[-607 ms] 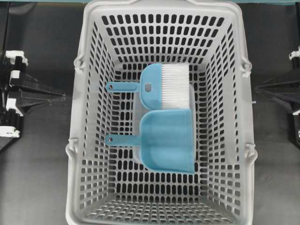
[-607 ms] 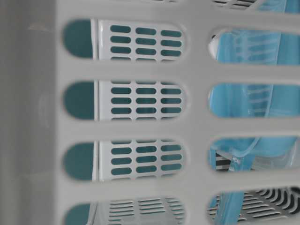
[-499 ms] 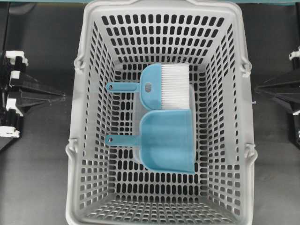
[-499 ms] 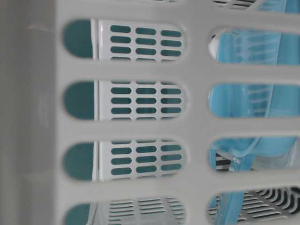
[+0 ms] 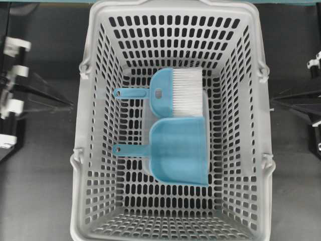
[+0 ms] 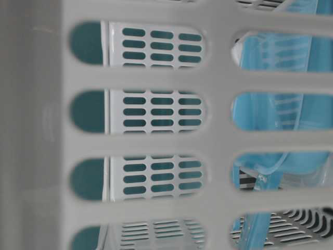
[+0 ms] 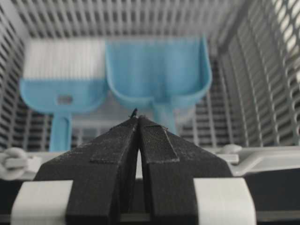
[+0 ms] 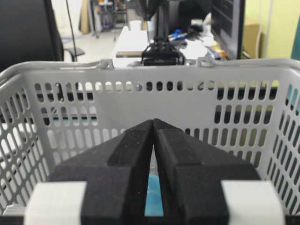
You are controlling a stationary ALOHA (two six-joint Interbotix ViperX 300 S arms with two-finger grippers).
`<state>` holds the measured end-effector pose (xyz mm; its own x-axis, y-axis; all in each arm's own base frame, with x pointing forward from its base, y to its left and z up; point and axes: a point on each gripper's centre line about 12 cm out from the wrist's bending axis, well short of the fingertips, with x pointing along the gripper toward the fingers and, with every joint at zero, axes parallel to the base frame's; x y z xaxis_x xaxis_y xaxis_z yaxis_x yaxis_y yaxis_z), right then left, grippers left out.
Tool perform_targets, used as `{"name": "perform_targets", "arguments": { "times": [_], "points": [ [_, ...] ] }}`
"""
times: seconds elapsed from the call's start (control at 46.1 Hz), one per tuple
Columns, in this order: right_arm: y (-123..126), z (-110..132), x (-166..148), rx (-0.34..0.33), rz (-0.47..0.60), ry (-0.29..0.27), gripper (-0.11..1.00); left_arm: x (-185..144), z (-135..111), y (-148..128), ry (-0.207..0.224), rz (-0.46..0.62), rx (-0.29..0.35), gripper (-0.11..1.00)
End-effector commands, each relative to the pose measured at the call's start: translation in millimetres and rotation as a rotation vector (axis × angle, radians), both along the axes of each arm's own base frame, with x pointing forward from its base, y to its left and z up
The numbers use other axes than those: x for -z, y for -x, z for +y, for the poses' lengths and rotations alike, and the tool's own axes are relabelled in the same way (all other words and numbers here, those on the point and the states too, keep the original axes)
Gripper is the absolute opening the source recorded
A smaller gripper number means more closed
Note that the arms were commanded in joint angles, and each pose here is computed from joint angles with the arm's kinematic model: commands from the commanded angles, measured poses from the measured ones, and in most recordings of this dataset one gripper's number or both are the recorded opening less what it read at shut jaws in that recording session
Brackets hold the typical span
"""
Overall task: Pick up the dustpan from the shopping basket with the left arm.
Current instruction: 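Move the left gripper over the basket toward the blue dustpan handle, then lower the open left gripper around the dustpan handle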
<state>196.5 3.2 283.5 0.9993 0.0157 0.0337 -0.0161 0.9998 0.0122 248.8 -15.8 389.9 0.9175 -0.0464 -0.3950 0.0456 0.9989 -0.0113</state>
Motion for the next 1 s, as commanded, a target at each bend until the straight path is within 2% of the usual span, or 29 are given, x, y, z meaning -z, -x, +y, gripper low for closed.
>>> {"name": "perform_targets", "arguments": {
  "times": [0.0,0.304,0.39,0.586,0.651,0.781,0.824,0.867,0.954,0.976],
  "points": [
    [-1.4,0.3,-2.3,-0.001,-0.005,-0.002,0.0,-15.6,-3.1,-29.1,-0.014,0.076,0.003,0.0],
    [-1.0,2.9,-1.6,-0.014,-0.001,-0.005,0.0,-2.4,-18.5,-113.5,-0.041,0.357,0.021,0.0],
    [-1.0,4.4,-1.3,-0.022,0.002,-0.004,0.0,10.8,-21.2,-136.2,-0.053,0.477,0.019,0.0],
    [-0.8,8.1,0.5,-0.04,0.012,-0.004,0.0,44.5,-24.5,-164.8,-0.093,0.684,0.034,0.0],
    [-0.4,9.3,2.4,-0.047,0.017,-0.004,0.0,53.4,-26.3,-169.4,-0.107,0.715,0.047,0.0],
    [-0.3,10.7,2.4,-0.054,0.017,-0.005,0.0,64.4,-25.9,-171.7,-0.106,0.744,0.043,0.01],
    [-0.2,11.1,3.0,-0.056,0.019,-0.004,0.0,67.1,-25.9,-171.6,-0.103,0.751,0.039,0.04],
    [-0.1,11.7,3.0,-0.059,0.019,-0.004,0.0,73.2,-25.9,-171.3,-0.103,0.766,0.038,0.14],
    [-0.1,11.9,3.0,-0.06,0.019,-0.005,0.0,85.8,-28.4,-170.9,-0.111,0.787,0.048,0.38],
    [-0.1,11.9,3.0,-0.06,0.019,-0.005,0.0,88.9,-28.5,-171.4,-0.111,0.79,0.049,0.48]
  ]
}}
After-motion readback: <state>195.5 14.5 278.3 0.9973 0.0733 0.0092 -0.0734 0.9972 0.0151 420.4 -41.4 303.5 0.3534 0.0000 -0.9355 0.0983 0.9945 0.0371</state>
